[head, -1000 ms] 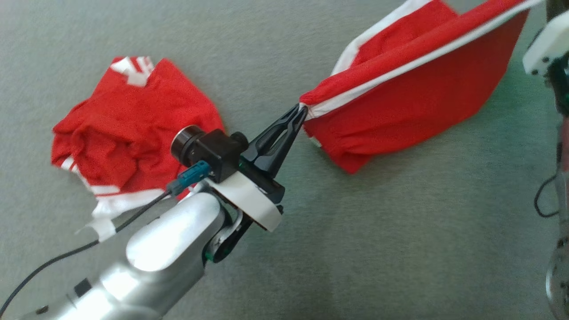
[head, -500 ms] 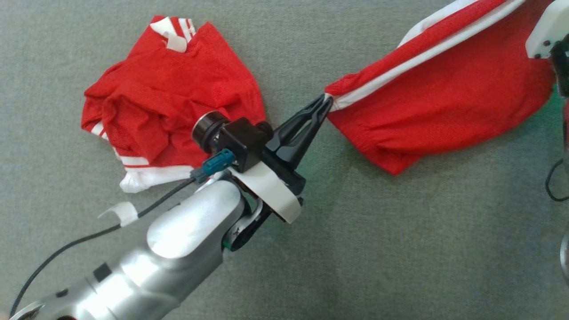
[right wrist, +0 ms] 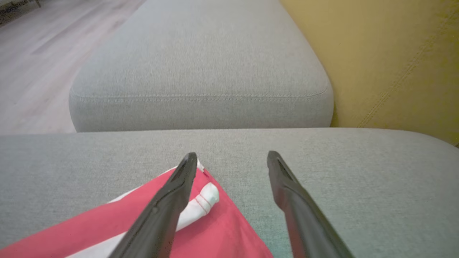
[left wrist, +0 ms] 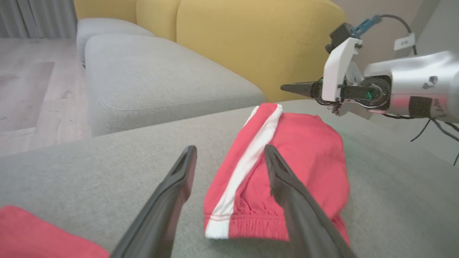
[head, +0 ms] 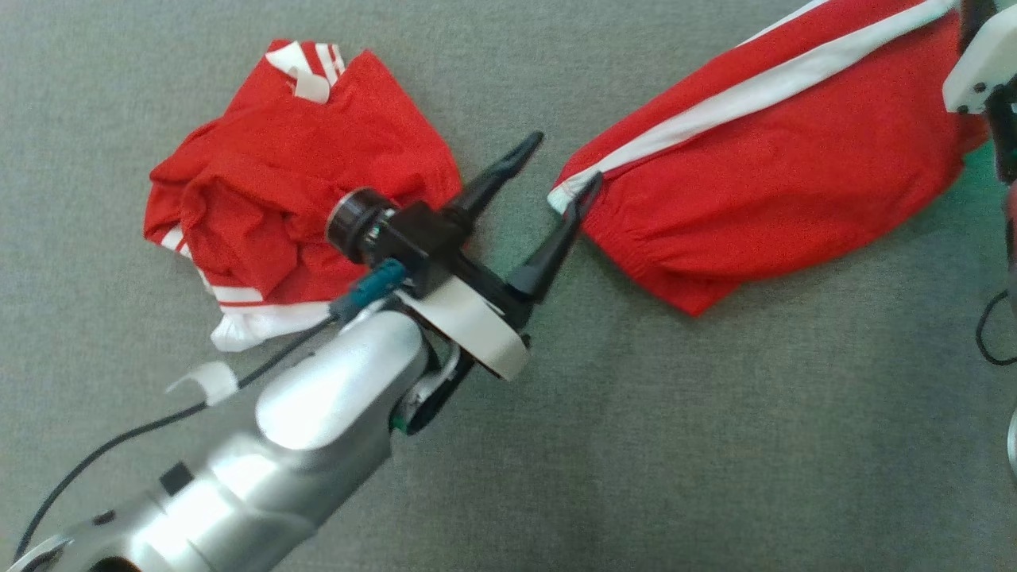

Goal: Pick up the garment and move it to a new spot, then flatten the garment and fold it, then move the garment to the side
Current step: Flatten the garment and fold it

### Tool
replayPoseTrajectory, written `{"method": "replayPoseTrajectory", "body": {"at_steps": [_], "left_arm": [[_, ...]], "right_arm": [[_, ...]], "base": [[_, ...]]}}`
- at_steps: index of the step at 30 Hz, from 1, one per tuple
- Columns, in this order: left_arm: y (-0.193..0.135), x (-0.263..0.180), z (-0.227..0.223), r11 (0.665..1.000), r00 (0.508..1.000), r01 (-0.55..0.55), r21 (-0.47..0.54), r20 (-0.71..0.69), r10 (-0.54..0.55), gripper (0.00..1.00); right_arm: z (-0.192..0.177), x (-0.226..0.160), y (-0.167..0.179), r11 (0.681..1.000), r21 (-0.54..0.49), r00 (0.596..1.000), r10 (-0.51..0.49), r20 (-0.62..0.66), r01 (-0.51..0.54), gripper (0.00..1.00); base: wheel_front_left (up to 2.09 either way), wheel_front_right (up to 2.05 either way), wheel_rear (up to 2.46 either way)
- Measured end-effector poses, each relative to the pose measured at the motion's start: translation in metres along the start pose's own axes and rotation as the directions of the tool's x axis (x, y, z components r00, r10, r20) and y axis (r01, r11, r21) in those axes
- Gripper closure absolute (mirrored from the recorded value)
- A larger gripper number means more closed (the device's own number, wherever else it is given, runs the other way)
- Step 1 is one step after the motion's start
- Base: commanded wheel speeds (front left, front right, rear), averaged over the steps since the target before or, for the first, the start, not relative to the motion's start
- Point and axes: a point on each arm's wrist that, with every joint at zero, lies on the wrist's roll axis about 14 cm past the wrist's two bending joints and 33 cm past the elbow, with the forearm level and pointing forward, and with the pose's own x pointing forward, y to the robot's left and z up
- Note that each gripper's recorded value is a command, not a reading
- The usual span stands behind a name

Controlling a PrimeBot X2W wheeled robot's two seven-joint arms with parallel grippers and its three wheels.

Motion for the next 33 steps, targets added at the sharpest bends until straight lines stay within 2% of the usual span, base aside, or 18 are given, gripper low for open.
{"method": "replayPoseTrajectory", "body": {"at_steps": [5,8,13,17,20,26,28,32,33], "left_arm": [[0.018,-0.004,0.04,0.996,0.989,-0.087,0.012,0.119,0.085,0.0],[0.026,-0.007,0.058,0.992,0.978,-0.123,0.009,0.169,0.119,0.0],[0.044,-0.025,0.088,0.972,0.937,-0.234,-0.012,0.262,0.229,0.0],[0.049,-0.044,0.1,0.953,0.903,-0.301,-0.042,0.308,0.299,0.0],[0.045,-0.057,0.1,0.945,0.89,-0.325,-0.045,0.324,0.321,0.0],[0.032,-0.085,0.068,0.93,0.89,-0.363,-0.062,0.27,0.366,0.0],[0.029,-0.092,0.06,0.924,0.888,-0.375,-0.072,0.259,0.381,0.0],[0.016,-0.102,0.04,0.925,0.898,-0.369,-0.088,0.222,0.38,0.0],[0.01,-0.108,0.026,0.925,0.904,-0.367,-0.097,0.197,0.38,0.0]], "right_arm": [[0.032,-0.019,-0.005,0.998,0.061,0.991,-0.014,0.132,0.006,0.0],[0.049,-0.029,-0.004,0.998,0.062,0.98,-0.009,0.201,-0.003,0.0],[0.093,-0.063,0.001,0.995,0.094,0.925,0.003,0.381,-0.042,0.0],[0.102,-0.096,-0.001,0.992,0.104,0.884,0.01,0.467,-0.067,0.0],[0.089,-0.122,-0.01,0.985,0.156,0.87,-0.011,0.493,-0.076,0.0],[0.036,-0.171,-0.01,0.985,0.157,0.878,-0.014,0.479,-0.07,0.0],[0.018,-0.185,-0.005,0.988,0.139,0.885,-0.007,0.466,-0.066,0.0],[-0.016,-0.209,0.005,0.983,0.175,0.903,-0.026,0.43,-0.055,0.0],[-0.035,-0.223,0.008,0.976,0.213,0.913,-0.051,0.405,-0.04,0.0]], "base": [[0.0,0.0,0.0],[0.0,0.0,0.0],[0.0,0.0,0.0],[0.0,0.0,0.0],[0.0,0.0,0.0],[0.0,0.0,0.0],[0.0,0.0,0.0],[0.0,0.0,0.0],[0.0,0.0,0.0]]}}
